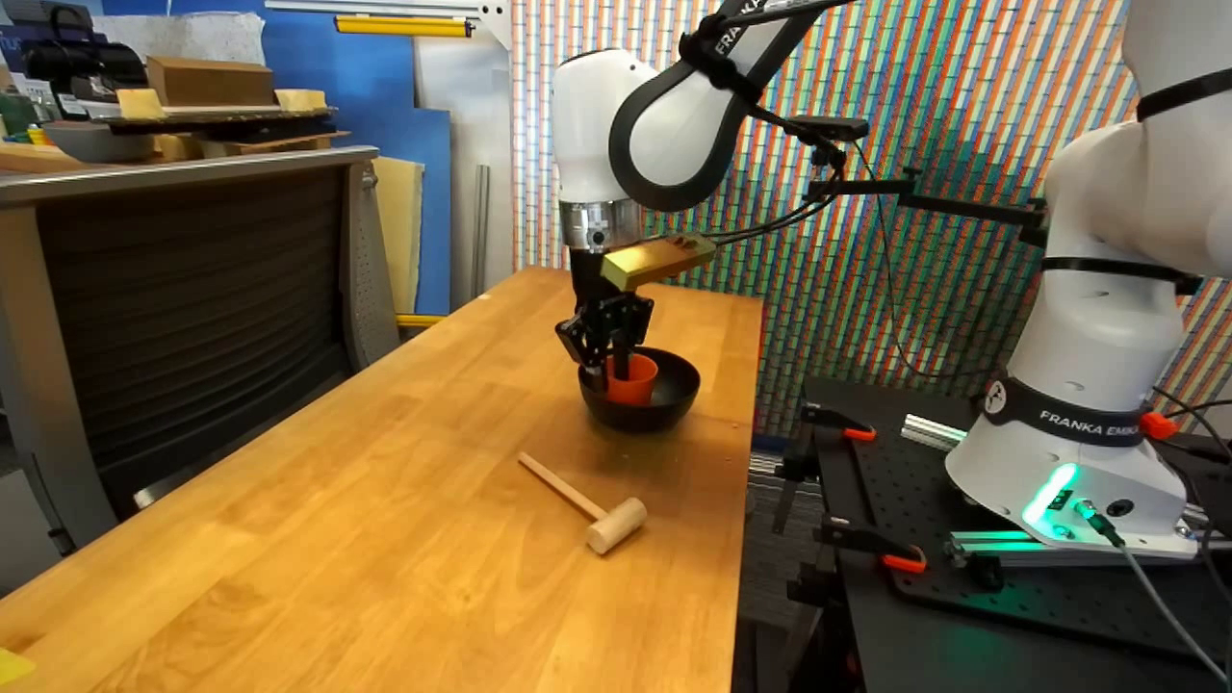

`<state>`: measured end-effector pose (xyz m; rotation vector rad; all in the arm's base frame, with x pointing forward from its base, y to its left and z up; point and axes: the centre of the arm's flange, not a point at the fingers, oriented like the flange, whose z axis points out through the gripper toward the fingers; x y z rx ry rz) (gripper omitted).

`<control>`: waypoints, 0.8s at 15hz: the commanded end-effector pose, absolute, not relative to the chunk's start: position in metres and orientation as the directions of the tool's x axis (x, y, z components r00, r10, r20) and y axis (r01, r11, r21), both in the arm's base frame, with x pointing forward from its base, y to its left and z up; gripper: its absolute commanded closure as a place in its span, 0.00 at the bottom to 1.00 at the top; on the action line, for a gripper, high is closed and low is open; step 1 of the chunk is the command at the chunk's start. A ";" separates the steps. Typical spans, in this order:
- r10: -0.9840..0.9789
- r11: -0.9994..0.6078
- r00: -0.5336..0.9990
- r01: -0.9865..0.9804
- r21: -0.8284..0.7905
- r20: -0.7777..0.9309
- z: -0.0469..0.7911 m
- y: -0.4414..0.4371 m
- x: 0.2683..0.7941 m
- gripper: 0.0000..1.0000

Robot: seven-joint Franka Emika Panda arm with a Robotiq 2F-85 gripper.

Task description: Put the orange cup in the black bowl

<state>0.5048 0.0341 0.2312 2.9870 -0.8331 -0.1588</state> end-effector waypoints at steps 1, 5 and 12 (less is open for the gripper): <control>-0.399 -0.915 0.905 -0.404 -0.007 -0.145 0.269 0.067 0.490 0.31; -0.247 -0.966 0.965 -0.252 -0.056 -0.087 0.352 0.100 0.479 0.01; -0.046 -0.986 0.993 -0.062 -0.153 -0.110 0.440 0.127 0.452 0.00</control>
